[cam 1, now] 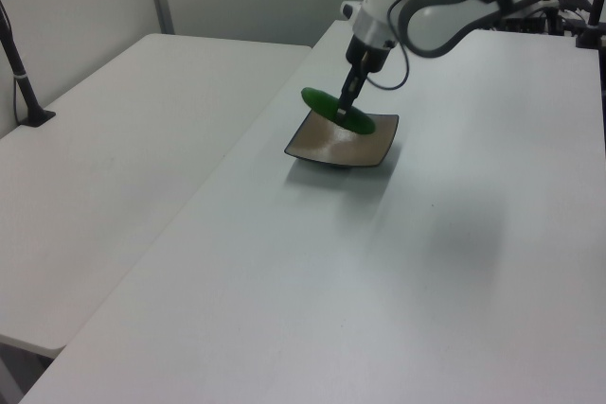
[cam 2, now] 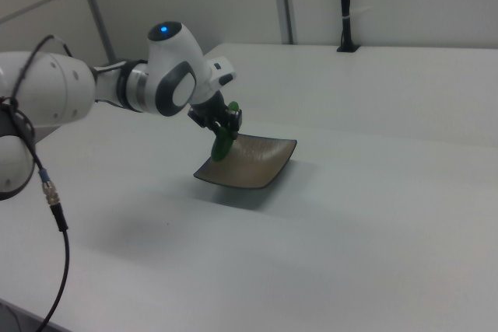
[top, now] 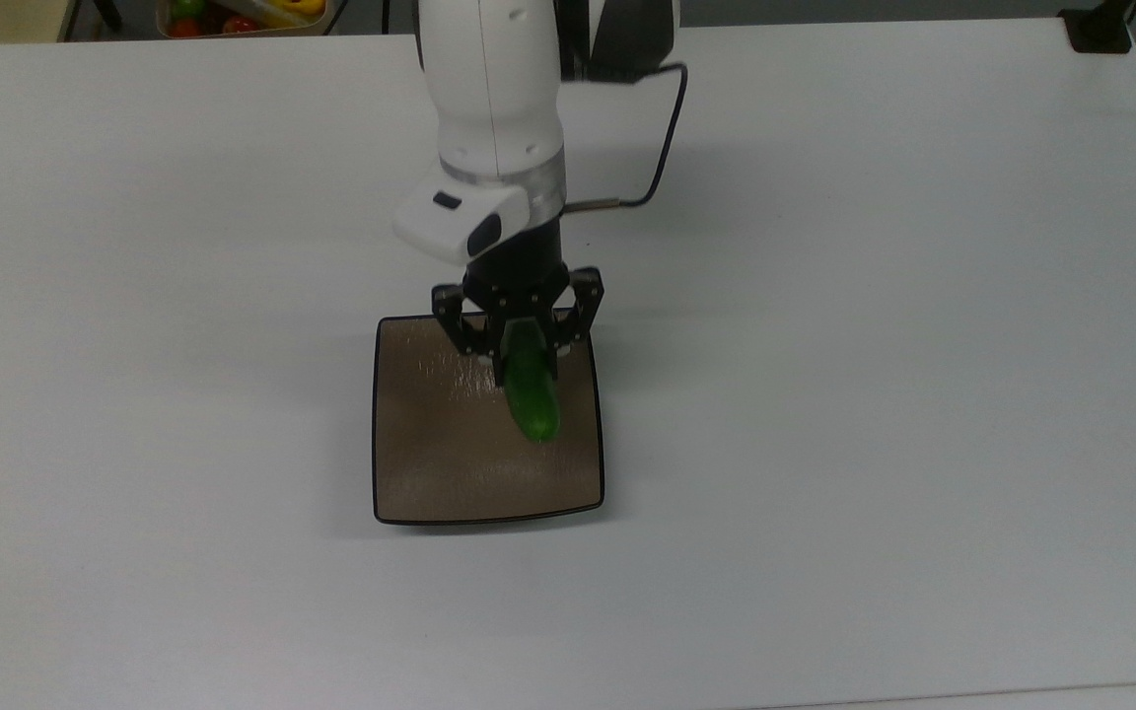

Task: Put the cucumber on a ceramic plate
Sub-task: 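Lower the cucumber onto the plate and open the gripper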

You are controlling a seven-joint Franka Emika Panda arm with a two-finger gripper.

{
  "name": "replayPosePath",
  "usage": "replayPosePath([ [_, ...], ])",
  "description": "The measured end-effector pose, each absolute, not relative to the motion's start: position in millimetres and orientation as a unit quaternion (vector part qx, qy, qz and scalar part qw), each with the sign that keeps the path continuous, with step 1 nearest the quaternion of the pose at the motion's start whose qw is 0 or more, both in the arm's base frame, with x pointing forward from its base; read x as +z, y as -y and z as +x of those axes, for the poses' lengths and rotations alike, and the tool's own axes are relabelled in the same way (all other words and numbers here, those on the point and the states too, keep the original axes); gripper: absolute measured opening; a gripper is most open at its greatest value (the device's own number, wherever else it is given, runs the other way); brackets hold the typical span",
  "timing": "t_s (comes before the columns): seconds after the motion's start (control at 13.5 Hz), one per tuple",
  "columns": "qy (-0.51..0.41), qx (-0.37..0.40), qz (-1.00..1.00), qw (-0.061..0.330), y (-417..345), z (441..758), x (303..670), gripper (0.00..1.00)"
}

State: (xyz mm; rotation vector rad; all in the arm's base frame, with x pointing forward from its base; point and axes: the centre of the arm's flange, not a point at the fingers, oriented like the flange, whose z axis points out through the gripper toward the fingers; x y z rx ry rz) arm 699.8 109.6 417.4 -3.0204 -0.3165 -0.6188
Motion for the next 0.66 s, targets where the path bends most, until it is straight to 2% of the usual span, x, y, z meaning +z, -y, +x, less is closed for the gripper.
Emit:
replayPosePath([
  [0.44, 0.100, -0.206, -0.973, 0.016, -108.5, 716.8, 391.5, 0.45],
  [0.66, 0.097, -0.213, -0.972, 0.015, -104.1, 718.9, 390.0, 0.52],
])
